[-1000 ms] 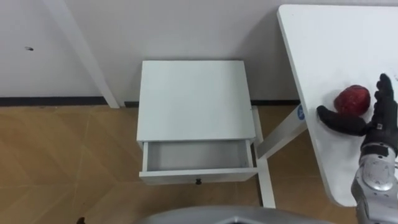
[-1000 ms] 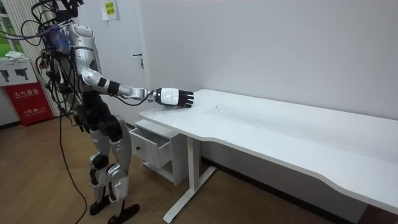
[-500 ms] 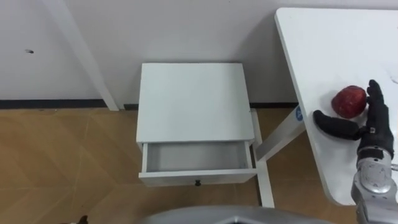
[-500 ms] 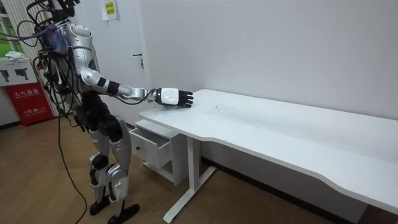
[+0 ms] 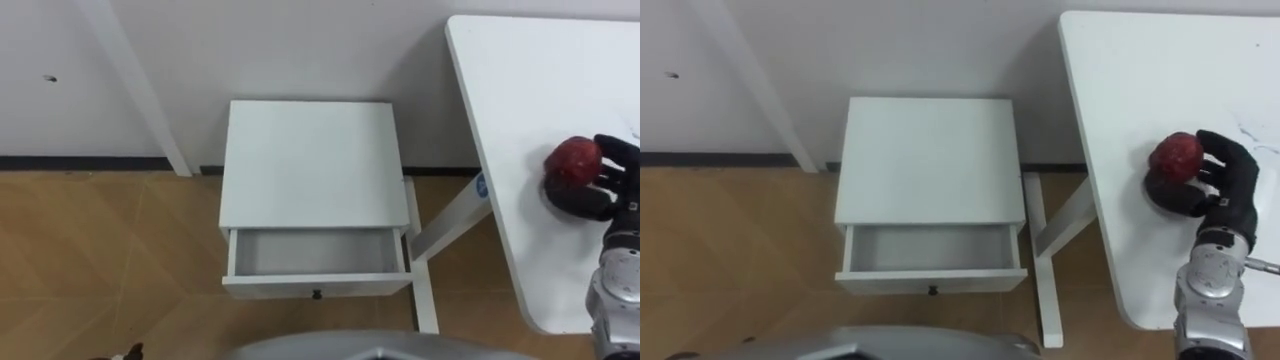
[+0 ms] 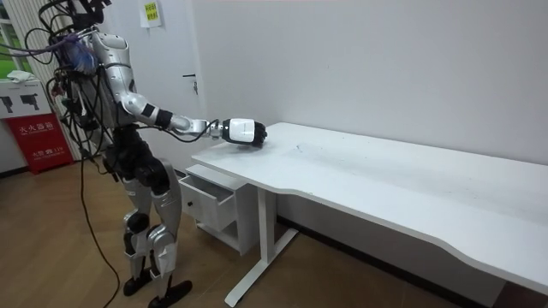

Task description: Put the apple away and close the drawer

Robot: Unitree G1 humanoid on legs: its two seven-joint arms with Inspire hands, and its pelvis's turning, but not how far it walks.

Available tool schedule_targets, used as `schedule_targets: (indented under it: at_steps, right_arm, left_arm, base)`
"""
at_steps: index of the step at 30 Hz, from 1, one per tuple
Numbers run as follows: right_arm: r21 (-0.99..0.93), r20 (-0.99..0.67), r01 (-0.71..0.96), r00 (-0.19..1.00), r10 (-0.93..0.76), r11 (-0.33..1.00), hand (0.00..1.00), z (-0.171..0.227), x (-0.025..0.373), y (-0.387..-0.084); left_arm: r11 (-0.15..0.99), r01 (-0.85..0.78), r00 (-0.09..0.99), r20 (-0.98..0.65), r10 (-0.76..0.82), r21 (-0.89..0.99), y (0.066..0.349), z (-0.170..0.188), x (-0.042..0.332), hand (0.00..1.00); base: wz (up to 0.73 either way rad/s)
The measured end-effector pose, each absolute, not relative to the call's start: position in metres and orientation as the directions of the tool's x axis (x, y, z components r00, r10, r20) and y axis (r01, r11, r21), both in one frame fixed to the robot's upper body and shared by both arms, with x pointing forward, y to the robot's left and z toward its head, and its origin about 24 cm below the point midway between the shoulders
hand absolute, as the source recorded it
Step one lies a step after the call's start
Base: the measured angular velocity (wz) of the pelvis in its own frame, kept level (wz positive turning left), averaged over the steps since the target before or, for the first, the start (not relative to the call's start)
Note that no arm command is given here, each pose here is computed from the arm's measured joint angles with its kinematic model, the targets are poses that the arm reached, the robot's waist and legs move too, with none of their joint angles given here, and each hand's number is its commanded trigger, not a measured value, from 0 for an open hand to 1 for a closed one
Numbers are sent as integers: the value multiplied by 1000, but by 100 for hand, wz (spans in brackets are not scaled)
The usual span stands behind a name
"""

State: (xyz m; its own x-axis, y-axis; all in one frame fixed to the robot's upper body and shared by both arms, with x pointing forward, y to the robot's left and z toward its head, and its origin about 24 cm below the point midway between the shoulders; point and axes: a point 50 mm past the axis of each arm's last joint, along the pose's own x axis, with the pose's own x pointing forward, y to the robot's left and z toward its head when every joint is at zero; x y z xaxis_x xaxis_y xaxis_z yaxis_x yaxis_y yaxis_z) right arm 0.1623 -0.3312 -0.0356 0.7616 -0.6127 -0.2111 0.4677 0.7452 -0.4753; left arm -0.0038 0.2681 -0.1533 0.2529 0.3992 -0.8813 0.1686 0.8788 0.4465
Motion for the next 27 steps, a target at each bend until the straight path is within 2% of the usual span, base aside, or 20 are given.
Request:
schedule_targets:
  at_steps: [8, 17, 23, 27]
  right_arm:
    - [-467, -234, 438, 776, -585, 768, 100, -38, 168, -329]
    - [-450, -269, 315, 844, -463, 836, 100, -37, 177, -313]
    - [-558, -236, 97, 934, -269, 824, 100, -25, 197, -279]
    - [-569, -307, -102, 947, -95, 816, 100, -34, 200, -250]
  left_arm:
    - [881, 169, 249, -884, 397, 443, 269, -153, -5, 0]
    - [890, 181, 241, -896, 372, 419, 269, -153, -5, 0]
    - [889, 190, 254, -895, 367, 418, 270, -154, 4, 0]
    - [895, 202, 260, -903, 343, 398, 268, -155, 10, 0]
  base:
    - [0]
    - [0]
    - [1]
    - [3]
